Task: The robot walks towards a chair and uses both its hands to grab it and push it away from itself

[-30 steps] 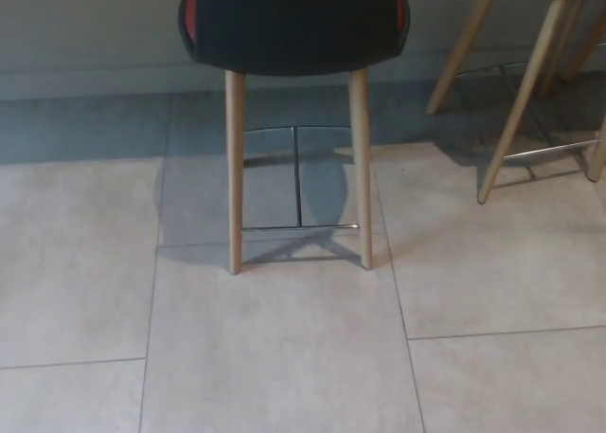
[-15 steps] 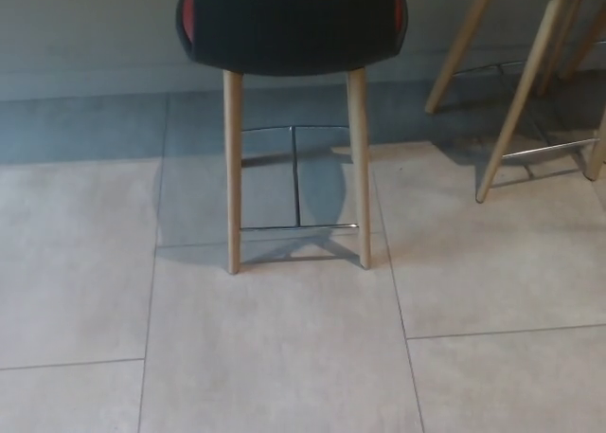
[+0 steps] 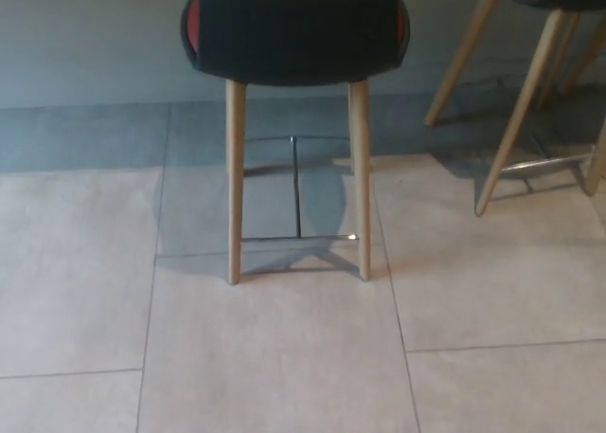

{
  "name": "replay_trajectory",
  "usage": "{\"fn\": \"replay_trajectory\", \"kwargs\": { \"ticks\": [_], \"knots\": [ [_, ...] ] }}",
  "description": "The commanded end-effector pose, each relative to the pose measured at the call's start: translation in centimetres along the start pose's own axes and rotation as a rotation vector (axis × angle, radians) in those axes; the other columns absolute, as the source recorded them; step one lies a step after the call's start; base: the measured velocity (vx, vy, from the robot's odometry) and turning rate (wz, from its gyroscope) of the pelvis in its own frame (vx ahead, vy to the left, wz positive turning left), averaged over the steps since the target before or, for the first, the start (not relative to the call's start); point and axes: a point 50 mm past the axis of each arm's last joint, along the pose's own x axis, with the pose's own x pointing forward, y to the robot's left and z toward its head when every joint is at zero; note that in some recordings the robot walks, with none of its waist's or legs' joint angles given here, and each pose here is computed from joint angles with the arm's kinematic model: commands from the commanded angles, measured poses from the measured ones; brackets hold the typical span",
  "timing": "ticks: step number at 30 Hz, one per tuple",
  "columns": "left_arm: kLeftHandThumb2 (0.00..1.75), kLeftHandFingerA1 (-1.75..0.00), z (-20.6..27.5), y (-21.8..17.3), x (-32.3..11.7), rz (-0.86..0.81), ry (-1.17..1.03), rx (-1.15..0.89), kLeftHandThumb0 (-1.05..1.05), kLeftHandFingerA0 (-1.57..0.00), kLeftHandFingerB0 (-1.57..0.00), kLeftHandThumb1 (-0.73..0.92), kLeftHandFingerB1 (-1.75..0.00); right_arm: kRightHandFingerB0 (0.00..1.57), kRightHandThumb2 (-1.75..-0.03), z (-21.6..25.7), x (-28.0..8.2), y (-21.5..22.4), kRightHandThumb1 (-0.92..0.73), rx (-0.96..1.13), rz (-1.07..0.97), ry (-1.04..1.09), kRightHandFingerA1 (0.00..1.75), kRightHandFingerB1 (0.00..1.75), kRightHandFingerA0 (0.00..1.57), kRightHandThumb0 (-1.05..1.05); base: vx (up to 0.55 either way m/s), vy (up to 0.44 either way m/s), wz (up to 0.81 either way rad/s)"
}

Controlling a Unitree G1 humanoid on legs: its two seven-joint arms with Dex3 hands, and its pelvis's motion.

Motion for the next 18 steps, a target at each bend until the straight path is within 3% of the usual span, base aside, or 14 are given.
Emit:
{"fn": "replay_trajectory", "kwargs": {
  "ticks": [1, 3, 4, 5, 6, 7, 11, 12, 13, 14, 15, 18],
  "knots": [
    [0.9, -0.53, 0.9, 0.5, 0.0, 0.006, -0.044, 0.002, -0.3, -0.07, -0.05, 0.34, -0.5, 0.03, -0.83, 0.6, 0.2, -0.5, -0.46, -0.009, -0.032, -0.027, 0.59, 0.31, 0.18, -0.73, 0.0, 0.0, 0.0],
    [0.9, -0.53, 0.9, 0.5, 0.0, 0.006, -0.044, 0.002, -0.3, -0.07, -0.05, 0.34, -0.5, 0.03, -0.83, 0.6, 0.2, -0.5, -0.46, -0.009, -0.032, -0.027, 0.59, 0.31, 0.18, -0.73, 0.06, -0.077, 0.05],
    [0.91, -0.53, 1.1, 0.4, 0.1, -0.002, -0.046, -0.013, -0.31, -0.07, -0.06, 0.34, -0.5, 0.07, -0.59, 0.7, 0.3, -0.4, -0.61, -0.018, -0.041, -0.032, 0.55, 0.27, 0.22, -0.7, 0.07, -0.118, 0.07],
    [0.56, -0.37, 1.1, 0.4, 0.1, -0.003, -0.049, -0.01, -0.55, -0.17, -0.2, 0.53, -0.29, 0.03, -0.87, 0.7, 0.3, -0.4, -0.49, -0.019, -0.04, -0.035, 0.6, 0.3, 0.2, -0.76, 0.08, -0.152, 0.03],
    [0.56, -0.37, 1.2, 0.4, 0.1, -0.004, -0.052, -0.005, -0.55, -0.17, -0.2, 0.53, -0.29, 0.03, -0.87, 0.8, 0.3, -0.4, -0.49, -0.019, -0.039, -0.037, 0.6, 0.3, 0.2, -0.76, -0.01, -0.21, 0.08],
    [0.56, -0.35, 1.4, 0.4, 0.1, -0.002, -0.055, -0.011, -0.54, -0.17, -0.2, 0.52, -0.29, 0.04, -0.6, 1.1, 0.4, -0.5, -0.63, -0.036, -0.035, -0.05, 0.55, 0.28, 0.15, -0.76, 0.11, -0.241, 0.05],
    [0.56, -0.35, 1.5, 0.4, 0.1, -0.001, -0.056, -0.014, -0.54, -0.17, -0.2, 0.52, -0.29, 0.04, -0.6, 1.2, 0.4, -0.5, -0.63, -0.045, -0.034, -0.055, 0.55, 0.28, 0.15, -0.76, 0.16, -0.472, -0.06],
    [0.58, -0.36, 2.2, 0.5, 0.2, 0.008, -0.078, -0.025, -0.57, -0.22, -0.22, 0.54, -0.29, 0.0, -0.94, 1.5, 0.5, -0.6, -0.31, -0.013, -0.043, -0.065, 0.52, 0.52, 0.0, -0.4, 0.18, -0.172, -0.06],
    [0.58, -0.37, 2.5, 0.5, 0.3, 0.011, -0.09, -0.035, -0.57, -0.23, -0.21, 0.54, -0.29, 0.04, -0.89, 1.7, 0.6, -0.7, -0.5, 0.003, -0.046, -0.076, 0.55, 0.32, 0.09, -0.79, 0.2, -0.123, 0.05],
    [0.58, -0.37, 2.7, 0.5, 0.3, 0.01, -0.094, -0.044, -0.57, -0.23, -0.21, 0.54, -0.29, 0.04, -0.89, 1.8, 0.6, -0.8, -0.5, 0.006, -0.045, -0.084, 0.55, 0.32, 0.09, -0.79, 0.22, -0.079, 0.08],
    [0.76, -0.45, 3.2, 0.5, 0.3, 0.007, -0.118, -0.047, -0.64, -0.18, -0.16, 0.45, -0.39, 0.05, -0.62, 2.1, 0.7, -0.9, -0.65, 0.008, -0.052, -0.091, 0.51, 0.3, 0.12, -0.78, 0.2, -0.054, 0.0],
    [0.78, -0.47, 4.2, 0.5, 0.3, -0.001, -0.157, -0.051, -0.65, -0.2, -0.15, 0.44, -0.4, 0.05, -0.61, 2.9, 0.9, -0.8, -0.66, 0.004, -0.051, -0.126, 0.52, 0.31, 0.13, -0.8, 0.23, 0.032, -0.04]
  ]
}}
